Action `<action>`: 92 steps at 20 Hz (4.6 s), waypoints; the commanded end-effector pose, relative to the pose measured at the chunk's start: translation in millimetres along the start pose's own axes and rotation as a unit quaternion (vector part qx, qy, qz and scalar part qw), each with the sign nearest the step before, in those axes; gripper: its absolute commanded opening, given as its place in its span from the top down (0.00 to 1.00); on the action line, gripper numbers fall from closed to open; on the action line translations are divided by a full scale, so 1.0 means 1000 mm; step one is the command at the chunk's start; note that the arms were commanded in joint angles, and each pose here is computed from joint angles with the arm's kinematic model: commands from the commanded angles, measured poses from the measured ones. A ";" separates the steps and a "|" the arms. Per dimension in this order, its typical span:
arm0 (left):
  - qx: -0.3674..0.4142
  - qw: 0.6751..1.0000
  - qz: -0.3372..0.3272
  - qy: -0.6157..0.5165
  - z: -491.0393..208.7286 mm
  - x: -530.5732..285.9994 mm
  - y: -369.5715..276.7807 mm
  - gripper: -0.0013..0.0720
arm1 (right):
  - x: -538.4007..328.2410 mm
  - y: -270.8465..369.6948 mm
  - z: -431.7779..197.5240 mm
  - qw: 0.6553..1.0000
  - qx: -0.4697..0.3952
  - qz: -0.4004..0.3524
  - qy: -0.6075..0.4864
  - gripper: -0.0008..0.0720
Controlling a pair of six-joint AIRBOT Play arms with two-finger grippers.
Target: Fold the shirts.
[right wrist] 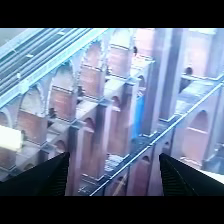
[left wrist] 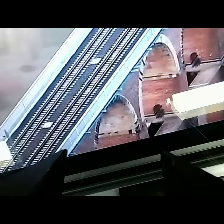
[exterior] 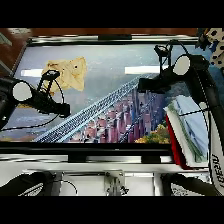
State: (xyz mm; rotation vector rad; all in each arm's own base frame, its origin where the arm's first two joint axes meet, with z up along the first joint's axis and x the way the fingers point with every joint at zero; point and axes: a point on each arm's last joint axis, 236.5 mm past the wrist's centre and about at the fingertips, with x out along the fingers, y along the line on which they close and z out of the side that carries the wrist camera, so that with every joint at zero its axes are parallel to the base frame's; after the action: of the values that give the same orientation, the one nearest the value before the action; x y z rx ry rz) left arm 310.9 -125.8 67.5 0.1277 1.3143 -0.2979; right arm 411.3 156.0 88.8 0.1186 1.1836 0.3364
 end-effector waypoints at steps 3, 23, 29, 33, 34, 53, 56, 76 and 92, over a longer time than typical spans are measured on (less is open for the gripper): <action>0.000 1.000 0.000 0.000 0.000 0.000 0.000 0.00 | 0.000 0.008 -0.011 1.000 0.008 0.017 0.023 0.03; -0.010 0.994 -0.040 -0.101 0.049 -0.003 -0.019 0.00 | -0.001 0.000 -0.022 0.998 -0.045 0.002 0.047 0.03; -0.042 0.978 -0.102 -0.177 0.090 -0.010 -0.043 0.13 | 0.001 -0.014 -0.014 0.998 -0.052 -0.027 0.032 0.03; 0.000 0.989 -0.026 -0.148 0.130 0.013 -0.006 0.16 | 0.001 -0.012 -0.004 0.999 -0.046 -0.025 0.012 0.03; 0.025 0.990 0.012 -0.136 0.142 0.021 0.009 0.16 | 0.001 -0.012 -0.002 0.999 -0.043 -0.024 0.006 0.03; -0.030 0.973 0.228 0.004 0.173 0.158 0.194 0.16 | 0.001 0.005 0.007 1.000 -0.010 0.011 -0.013 0.03; -0.033 0.973 0.228 0.003 0.173 0.166 0.198 0.16 | 0.001 0.008 0.006 1.000 -0.008 0.017 -0.013 0.04; 0.003 0.950 0.162 -0.266 0.266 -0.031 0.051 0.94 | -0.031 -0.003 0.055 0.991 -0.037 -0.022 -0.128 0.03; 0.164 0.970 0.073 -0.163 0.052 -0.131 -0.122 0.94 | -0.313 -0.040 -0.025 0.937 -0.013 -0.182 -0.298 0.05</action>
State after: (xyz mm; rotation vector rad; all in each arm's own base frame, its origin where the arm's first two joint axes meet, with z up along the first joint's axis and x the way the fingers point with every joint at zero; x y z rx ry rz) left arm 320.4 -238.7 274.1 0.3290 0.7521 -0.4012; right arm 317.5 27.6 365.8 -0.0104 0.4657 0.0103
